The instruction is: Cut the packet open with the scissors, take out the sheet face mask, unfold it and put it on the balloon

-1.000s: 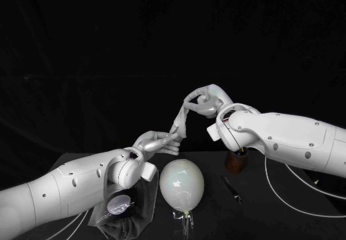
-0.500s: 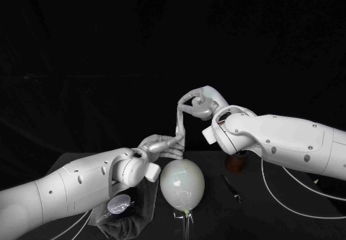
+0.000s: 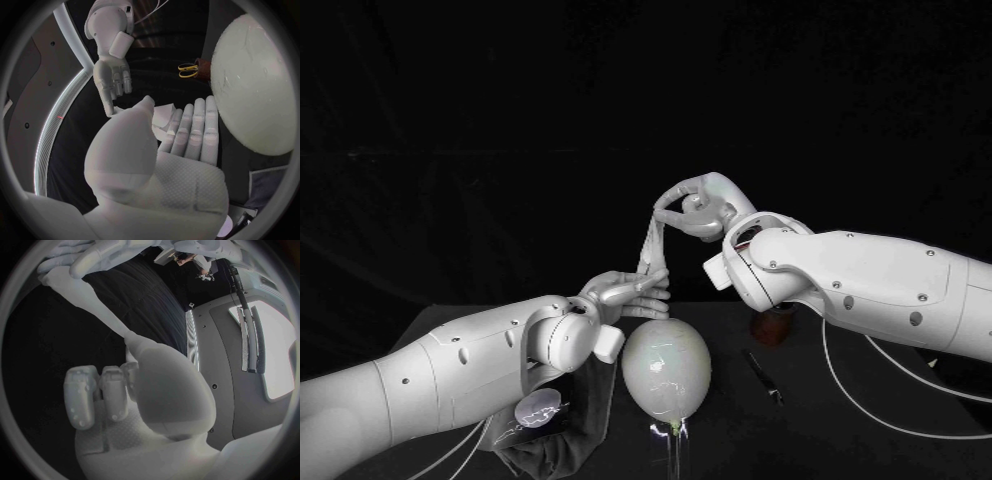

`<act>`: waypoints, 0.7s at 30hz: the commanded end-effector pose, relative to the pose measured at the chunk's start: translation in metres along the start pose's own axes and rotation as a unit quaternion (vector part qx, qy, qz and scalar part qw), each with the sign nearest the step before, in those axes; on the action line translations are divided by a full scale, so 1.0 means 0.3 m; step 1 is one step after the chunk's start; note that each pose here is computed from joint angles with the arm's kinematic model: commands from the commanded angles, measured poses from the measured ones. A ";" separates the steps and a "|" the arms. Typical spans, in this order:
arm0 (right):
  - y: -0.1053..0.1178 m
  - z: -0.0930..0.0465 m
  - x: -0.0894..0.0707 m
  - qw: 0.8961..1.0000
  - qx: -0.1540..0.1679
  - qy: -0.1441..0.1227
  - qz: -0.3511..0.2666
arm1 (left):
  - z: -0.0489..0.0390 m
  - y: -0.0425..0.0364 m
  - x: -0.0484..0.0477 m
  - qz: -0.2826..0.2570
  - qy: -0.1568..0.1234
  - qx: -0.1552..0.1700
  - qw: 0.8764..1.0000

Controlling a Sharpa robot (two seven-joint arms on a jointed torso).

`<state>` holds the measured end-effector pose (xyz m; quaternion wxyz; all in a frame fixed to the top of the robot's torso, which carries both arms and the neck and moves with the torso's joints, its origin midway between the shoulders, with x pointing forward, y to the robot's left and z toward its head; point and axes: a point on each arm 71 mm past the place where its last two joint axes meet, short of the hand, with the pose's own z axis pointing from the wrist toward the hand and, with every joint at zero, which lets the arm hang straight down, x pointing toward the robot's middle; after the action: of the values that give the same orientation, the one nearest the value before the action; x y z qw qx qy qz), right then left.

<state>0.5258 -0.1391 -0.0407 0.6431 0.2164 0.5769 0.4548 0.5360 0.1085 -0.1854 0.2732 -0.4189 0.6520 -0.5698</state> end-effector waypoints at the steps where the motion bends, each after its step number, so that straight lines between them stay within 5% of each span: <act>1: 0.004 0.000 -0.002 1.000 -0.008 -0.002 -0.004 | 0.000 -0.014 0.012 -0.034 0.016 0.028 0.999; 21: -0.018 0.011 -0.026 1.000 0.002 -0.009 -0.007 | -0.010 -0.035 -0.007 -0.053 -0.006 0.074 0.996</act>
<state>0.5314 -0.1472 -0.0408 0.6496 0.2232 0.5739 0.4459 0.5367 0.1126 -0.1785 0.2713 -0.4320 0.6029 -0.6134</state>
